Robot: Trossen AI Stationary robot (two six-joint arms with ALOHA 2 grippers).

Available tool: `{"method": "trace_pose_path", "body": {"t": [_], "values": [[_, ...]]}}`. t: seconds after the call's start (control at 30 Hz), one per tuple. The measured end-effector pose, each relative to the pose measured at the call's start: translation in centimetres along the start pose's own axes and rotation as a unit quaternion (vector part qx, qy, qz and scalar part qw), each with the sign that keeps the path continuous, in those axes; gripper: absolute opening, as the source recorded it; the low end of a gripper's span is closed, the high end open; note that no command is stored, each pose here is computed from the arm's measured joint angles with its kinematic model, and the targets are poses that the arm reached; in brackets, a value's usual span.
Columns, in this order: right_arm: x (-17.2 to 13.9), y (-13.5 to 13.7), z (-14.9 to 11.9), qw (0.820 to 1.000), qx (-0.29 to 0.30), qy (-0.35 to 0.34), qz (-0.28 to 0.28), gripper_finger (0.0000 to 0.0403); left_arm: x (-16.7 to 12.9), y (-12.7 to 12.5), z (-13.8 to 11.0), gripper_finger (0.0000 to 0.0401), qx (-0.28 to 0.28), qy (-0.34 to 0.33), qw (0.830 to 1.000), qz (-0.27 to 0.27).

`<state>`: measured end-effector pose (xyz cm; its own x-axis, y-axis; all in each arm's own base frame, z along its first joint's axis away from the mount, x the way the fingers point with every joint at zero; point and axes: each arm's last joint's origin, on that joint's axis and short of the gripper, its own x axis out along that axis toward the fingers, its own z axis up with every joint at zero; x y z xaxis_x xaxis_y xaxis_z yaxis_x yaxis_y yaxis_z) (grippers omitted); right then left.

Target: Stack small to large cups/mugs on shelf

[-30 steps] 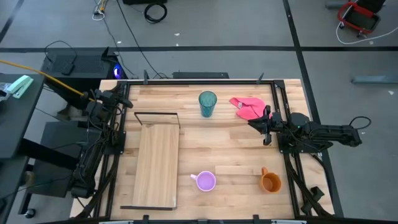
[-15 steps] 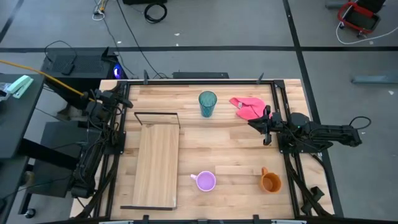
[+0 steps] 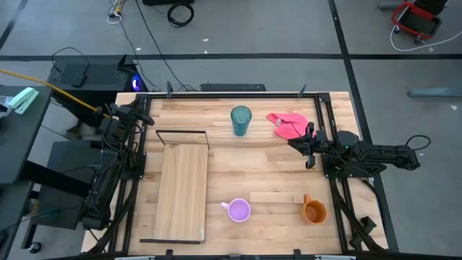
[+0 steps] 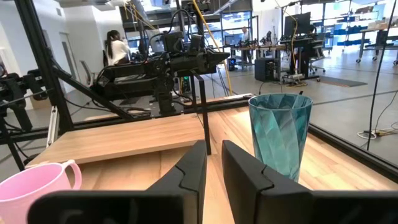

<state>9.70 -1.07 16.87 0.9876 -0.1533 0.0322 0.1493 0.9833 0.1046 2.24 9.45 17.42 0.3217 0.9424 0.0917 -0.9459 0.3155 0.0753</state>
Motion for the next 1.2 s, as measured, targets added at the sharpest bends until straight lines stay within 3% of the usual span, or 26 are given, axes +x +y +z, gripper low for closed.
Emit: {"method": "trace_pose_path", "body": {"t": [1.2], "values": [[0.00,0.00,0.00,1.000,0.000,0.000,0.000,0.0059,0.00,0.00,0.00,0.0085,0.000,0.000,1.000,0.000]]}}
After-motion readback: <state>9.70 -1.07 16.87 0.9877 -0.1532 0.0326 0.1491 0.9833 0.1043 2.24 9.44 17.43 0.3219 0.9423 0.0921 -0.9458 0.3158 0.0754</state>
